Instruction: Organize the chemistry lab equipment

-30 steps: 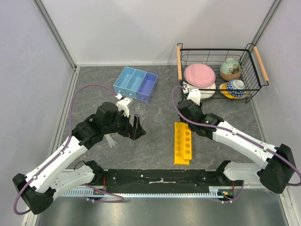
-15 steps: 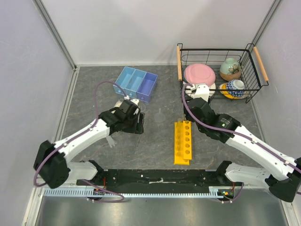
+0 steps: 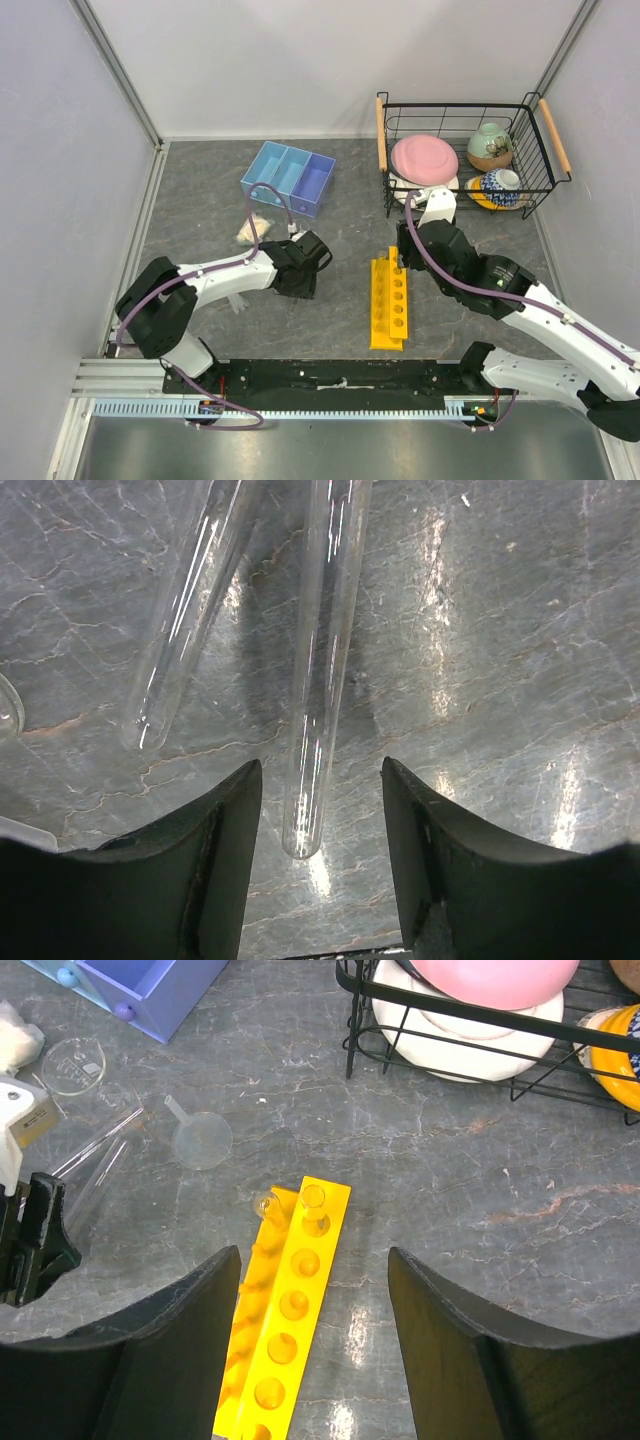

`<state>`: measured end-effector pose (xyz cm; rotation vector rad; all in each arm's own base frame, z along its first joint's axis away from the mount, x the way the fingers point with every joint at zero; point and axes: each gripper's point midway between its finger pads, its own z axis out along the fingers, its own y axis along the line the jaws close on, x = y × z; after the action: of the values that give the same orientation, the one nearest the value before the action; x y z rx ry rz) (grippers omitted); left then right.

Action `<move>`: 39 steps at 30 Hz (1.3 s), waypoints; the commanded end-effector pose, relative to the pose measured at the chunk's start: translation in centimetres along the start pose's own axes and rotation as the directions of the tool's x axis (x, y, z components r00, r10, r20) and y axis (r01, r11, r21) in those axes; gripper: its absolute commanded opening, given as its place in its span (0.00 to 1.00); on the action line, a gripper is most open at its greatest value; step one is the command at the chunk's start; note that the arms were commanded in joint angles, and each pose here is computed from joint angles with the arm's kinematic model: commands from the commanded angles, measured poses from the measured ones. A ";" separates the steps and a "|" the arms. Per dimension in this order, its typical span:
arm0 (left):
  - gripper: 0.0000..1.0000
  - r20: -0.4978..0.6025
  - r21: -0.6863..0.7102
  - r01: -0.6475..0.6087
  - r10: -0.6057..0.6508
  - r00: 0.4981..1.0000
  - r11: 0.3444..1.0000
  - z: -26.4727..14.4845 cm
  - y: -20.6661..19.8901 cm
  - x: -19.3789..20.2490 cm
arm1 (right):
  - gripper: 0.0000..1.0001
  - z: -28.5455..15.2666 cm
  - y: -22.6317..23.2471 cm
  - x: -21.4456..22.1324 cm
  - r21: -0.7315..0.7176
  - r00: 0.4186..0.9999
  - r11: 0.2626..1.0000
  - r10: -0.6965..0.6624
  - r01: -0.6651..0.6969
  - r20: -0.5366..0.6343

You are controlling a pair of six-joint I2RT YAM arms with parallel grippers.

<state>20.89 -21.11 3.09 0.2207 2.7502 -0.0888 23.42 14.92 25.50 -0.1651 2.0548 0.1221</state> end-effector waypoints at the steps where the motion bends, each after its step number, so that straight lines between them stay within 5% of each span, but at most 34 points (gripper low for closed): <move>1: 0.58 0.065 -0.064 0.063 -0.059 0.996 0.996 0.2 -0.2 -1.5 | 0.68 -0.3 0.1 0.5 -0.029 1.000 1.000 -0.011 0.011 0.001; 12: 0.55 0.058 -0.168 0.025 -0.016 0.998 0.985 1.8 0.7 0.0 | 0.68 -0.3 0.3 0.8 -0.043 1.000 0.999 -0.002 0.002 -0.001; 39: 0.35 0.025 -0.098 -0.008 0.010 1.000 0.995 2.8 1.8 3.6 | 0.66 -2.1 1.1 -0.6 -0.081 0.999 0.996 0.040 -0.040 -0.011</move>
<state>21.00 -21.48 1.32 0.1812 2.6401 -0.0590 21.79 15.42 25.10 -0.2133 2.0935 0.1820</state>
